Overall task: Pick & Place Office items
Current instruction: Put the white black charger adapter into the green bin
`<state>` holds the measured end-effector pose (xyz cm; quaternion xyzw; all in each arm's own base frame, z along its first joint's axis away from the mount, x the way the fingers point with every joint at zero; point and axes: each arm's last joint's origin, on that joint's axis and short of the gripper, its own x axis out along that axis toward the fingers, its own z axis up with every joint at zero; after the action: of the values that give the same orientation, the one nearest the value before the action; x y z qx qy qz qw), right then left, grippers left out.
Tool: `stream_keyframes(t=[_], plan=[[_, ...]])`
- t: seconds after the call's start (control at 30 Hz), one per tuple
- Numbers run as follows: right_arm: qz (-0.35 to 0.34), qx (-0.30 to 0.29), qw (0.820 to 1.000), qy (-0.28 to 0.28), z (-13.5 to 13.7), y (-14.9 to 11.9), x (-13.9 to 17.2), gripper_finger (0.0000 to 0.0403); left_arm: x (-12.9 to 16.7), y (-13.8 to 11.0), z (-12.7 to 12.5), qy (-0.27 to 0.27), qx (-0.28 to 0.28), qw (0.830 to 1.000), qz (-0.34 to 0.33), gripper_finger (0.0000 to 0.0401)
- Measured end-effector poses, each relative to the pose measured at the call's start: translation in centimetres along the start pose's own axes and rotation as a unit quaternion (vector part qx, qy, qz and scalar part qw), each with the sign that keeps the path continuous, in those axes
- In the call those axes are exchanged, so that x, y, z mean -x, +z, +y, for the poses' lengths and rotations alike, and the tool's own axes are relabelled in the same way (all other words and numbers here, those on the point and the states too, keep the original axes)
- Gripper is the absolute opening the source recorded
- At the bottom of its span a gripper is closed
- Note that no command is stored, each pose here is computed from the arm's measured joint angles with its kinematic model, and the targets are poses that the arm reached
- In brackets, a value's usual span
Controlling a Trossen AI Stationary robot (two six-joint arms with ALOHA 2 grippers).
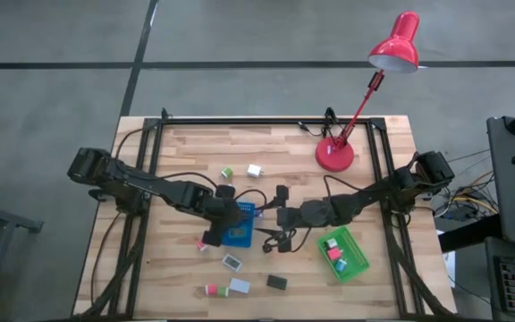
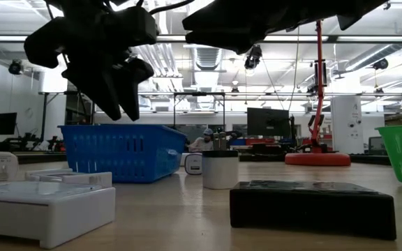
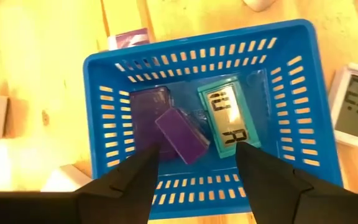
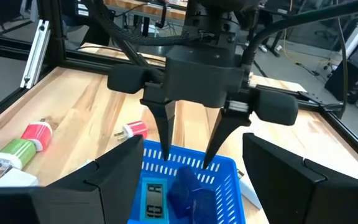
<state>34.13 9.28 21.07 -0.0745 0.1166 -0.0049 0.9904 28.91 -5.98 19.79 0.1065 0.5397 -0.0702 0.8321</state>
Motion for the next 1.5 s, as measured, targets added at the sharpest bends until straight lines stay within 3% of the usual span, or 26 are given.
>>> stream_keyframes(t=[0.23,0.57,0.8,1.13,1.5], plan=[[0.012,-0.006,1.000,0.004,0.1,-0.2,0.0,0.0265,0.6,0.3,0.3,0.038,0.006,0.999,-0.022,0.0220],[0.021,-0.014,1.000,0.007,0.3,-0.4,0.1,0.0265,1.8,0.0,0.0,0.069,0.005,0.989,-0.132,0.0220],[0.027,-0.031,0.999,0.028,0.4,-0.5,0.1,0.0265,2.4,-1.8,-0.4,0.081,0.013,0.966,-0.244,0.0220],[0.088,-0.064,0.991,0.076,1.4,-1.6,0.5,0.0265,3.5,-5.3,-1.1,0.089,-0.002,0.915,-0.393,0.0220],[0.129,-0.069,0.983,0.107,3.1,-2.3,1.2,0.0265,4.2,-6.8,-1.2,0.086,0.002,0.907,-0.412,0.0220]])
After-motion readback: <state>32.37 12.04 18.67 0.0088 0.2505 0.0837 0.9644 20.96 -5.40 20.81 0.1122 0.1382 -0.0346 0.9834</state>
